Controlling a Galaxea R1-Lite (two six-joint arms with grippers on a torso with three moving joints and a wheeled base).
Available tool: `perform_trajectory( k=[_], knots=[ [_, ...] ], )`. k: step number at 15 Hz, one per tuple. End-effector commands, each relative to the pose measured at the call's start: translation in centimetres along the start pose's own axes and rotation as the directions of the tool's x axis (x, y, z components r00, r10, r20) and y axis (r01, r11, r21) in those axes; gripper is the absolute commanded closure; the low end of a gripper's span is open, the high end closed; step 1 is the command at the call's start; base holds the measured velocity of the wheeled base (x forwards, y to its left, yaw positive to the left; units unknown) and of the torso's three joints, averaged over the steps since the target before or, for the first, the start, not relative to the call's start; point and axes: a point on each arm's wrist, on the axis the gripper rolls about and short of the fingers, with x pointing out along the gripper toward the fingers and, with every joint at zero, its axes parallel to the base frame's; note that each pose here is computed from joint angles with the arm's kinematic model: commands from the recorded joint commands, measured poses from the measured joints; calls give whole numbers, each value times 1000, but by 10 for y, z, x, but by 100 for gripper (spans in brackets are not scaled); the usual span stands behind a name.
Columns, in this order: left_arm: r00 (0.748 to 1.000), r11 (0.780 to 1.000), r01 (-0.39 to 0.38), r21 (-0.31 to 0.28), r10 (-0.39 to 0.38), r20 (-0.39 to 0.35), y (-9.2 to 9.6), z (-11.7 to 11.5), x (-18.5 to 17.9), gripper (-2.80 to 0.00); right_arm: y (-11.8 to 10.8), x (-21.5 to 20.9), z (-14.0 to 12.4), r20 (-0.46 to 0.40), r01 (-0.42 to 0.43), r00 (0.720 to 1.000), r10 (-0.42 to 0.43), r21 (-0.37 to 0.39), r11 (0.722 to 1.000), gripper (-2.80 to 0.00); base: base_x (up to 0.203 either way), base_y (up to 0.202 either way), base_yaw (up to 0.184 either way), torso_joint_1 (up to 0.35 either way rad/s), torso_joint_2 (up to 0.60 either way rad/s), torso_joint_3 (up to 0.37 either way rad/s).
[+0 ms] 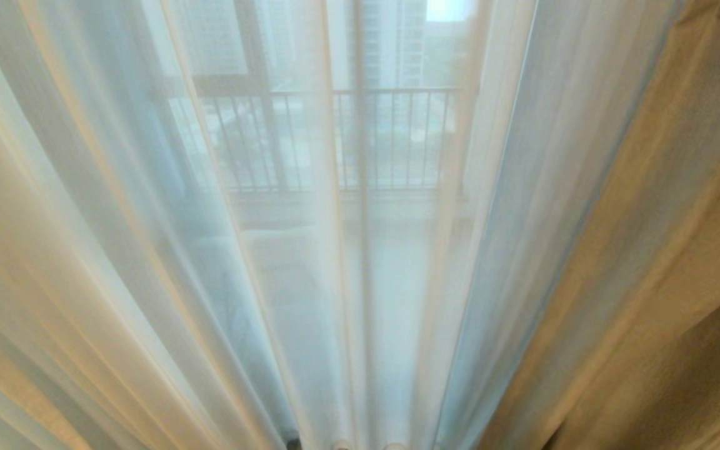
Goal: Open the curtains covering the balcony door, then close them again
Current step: Close the outer curtains on both sides
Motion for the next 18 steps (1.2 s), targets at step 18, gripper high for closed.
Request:
perform_trajectory(
  k=[18],
  knots=[
    [1000,1000,-1,0,1,1,0,0,0,0,156,52,-29,35,-156,987,157,-38,987,0,0,0,0,0,0,0]
  ],
)
